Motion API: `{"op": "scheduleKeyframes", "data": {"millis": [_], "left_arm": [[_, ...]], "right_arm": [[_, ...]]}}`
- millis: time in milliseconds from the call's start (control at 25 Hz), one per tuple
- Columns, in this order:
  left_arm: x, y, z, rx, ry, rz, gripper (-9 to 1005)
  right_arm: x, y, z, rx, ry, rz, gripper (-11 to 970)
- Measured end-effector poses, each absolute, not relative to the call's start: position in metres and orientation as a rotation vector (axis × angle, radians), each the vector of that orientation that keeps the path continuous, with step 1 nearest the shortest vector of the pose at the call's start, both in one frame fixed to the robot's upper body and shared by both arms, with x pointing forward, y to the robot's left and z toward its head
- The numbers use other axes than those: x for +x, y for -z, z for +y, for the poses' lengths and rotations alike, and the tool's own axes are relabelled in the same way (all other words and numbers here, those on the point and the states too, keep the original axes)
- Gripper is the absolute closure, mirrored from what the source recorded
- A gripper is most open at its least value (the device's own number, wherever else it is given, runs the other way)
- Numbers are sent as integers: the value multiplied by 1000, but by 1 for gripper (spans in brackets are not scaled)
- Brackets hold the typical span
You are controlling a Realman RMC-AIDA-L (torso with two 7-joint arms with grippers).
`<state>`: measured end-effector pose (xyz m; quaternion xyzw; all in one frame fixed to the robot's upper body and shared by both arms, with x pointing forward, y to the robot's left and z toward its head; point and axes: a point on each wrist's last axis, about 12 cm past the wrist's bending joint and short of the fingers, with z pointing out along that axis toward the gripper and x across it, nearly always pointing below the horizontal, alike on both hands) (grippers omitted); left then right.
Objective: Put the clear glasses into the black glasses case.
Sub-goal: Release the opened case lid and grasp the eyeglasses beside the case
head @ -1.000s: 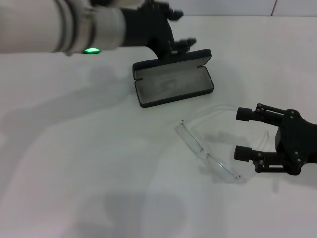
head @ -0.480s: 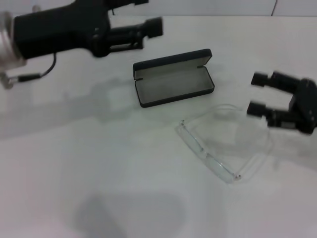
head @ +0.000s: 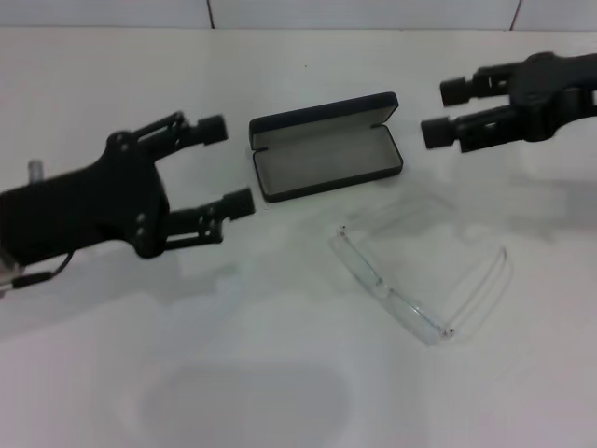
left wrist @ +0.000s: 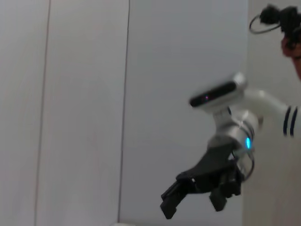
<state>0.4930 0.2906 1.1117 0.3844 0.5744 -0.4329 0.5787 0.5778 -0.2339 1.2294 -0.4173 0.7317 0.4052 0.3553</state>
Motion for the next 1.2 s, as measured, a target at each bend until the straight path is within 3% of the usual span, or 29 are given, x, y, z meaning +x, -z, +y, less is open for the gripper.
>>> {"op": "scheduleKeyframes", "data": {"millis": [400, 960, 1200], "left_arm": [[479, -1095, 310, 929, 965, 1454, 130], [475, -1087, 313, 1027, 961, 1540, 131], [481, -1085, 312, 1015, 914, 1556, 133]], "right_arm": [[598, -1248, -180, -1271, -838, 2317, 142], [599, -1234, -133, -1255, -696, 2649, 172], [602, -1207, -124, -1232, -667, 2727, 185]]}}
